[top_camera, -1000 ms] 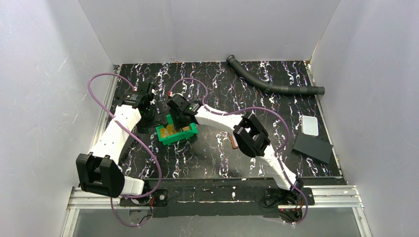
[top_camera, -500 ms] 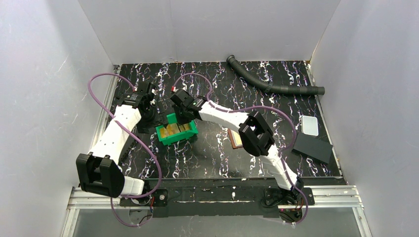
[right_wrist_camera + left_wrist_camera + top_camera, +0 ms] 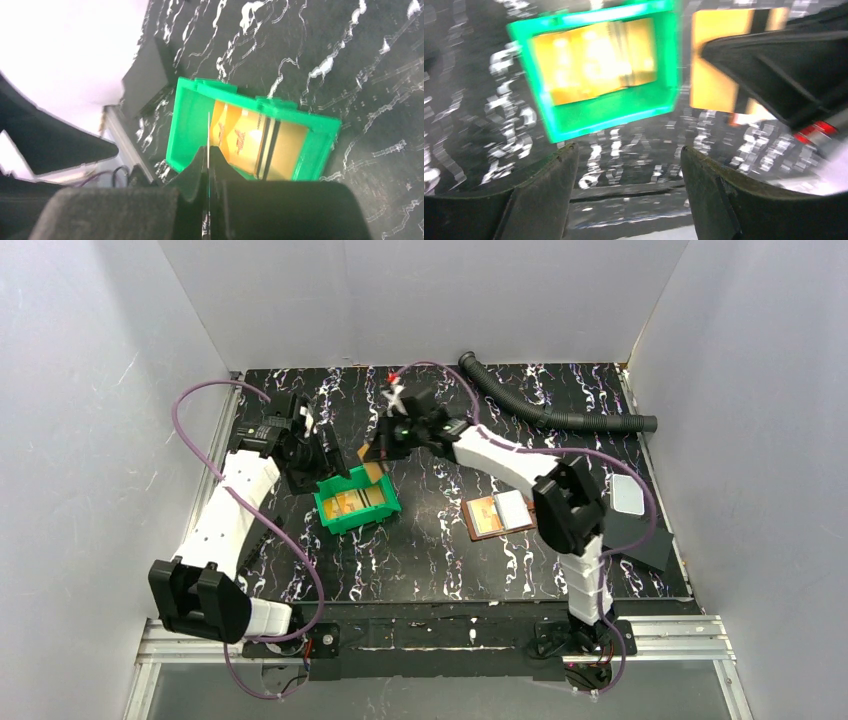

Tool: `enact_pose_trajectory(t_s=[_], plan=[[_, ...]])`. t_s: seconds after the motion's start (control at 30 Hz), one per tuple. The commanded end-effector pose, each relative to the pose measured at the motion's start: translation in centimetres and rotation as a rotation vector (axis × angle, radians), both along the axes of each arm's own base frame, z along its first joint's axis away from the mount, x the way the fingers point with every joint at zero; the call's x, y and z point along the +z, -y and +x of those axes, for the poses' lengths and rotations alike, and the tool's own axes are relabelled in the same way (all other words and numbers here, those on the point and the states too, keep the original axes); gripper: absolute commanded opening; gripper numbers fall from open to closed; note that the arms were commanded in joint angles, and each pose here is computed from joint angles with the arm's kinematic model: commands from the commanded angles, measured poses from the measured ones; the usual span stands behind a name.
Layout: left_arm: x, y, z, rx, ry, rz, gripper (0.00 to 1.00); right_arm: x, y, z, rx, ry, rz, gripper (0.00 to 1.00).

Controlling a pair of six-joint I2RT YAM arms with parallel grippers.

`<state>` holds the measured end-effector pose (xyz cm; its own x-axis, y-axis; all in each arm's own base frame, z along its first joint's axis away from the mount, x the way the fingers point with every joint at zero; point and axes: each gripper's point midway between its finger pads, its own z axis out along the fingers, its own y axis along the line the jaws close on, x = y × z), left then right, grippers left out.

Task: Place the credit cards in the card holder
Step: Pick up the credit card from the storage box, then insert the credit card into the card holder.

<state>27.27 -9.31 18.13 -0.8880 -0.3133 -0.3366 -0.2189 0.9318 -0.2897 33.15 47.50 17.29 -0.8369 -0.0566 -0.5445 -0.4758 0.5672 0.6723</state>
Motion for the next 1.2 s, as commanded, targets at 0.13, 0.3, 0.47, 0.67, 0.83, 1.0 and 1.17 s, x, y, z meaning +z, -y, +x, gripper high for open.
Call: enact_pose_trajectory(t_s=[0.13, 0.3, 0.47, 0.67, 0.83, 1.0, 1.17], plan=[[8.3, 11.7, 1.6, -0.161, 0.238, -0.75, 0.75, 9.0, 9.6, -1.3, 0.145, -0.151, 0.59, 0.01], [6.9, 17.4, 1.8, -0.162, 0.229, -0.869, 0.79, 10.1, 15.0, -3.1, 0.099, -0.209, 0.771, 0.01], [6.8, 20.4, 1.9, -0.145, 0.295, -0.857, 0.73, 12.3, 17.6, -5.2, 0.068, -0.242, 0.943, 0.01], [6.7, 23.2, 1.2, -0.15, 0.28, -0.898, 0.47, 12.8, 19.1, -6.1, 0.045, -0.287, 1.048, 0.01], [6.8, 24.3, 1.4, -0.158, 0.28, -0.899, 0.33, 12.4, 19.2, -6.2, 0.027, -0.28, 1.027, 0.01], [5.9, 25.1, 1.9, -0.154, 0.252, -0.889, 0.13, 11.9, 19.0, -6.4, 0.021, -0.255, 0.957, 0.01], [4.4, 25.5, 2.4, -0.164, 0.265, -0.817, 0.0, 7.5, 21.7, -3.9, -0.134, -0.218, 0.741, 0.22]])
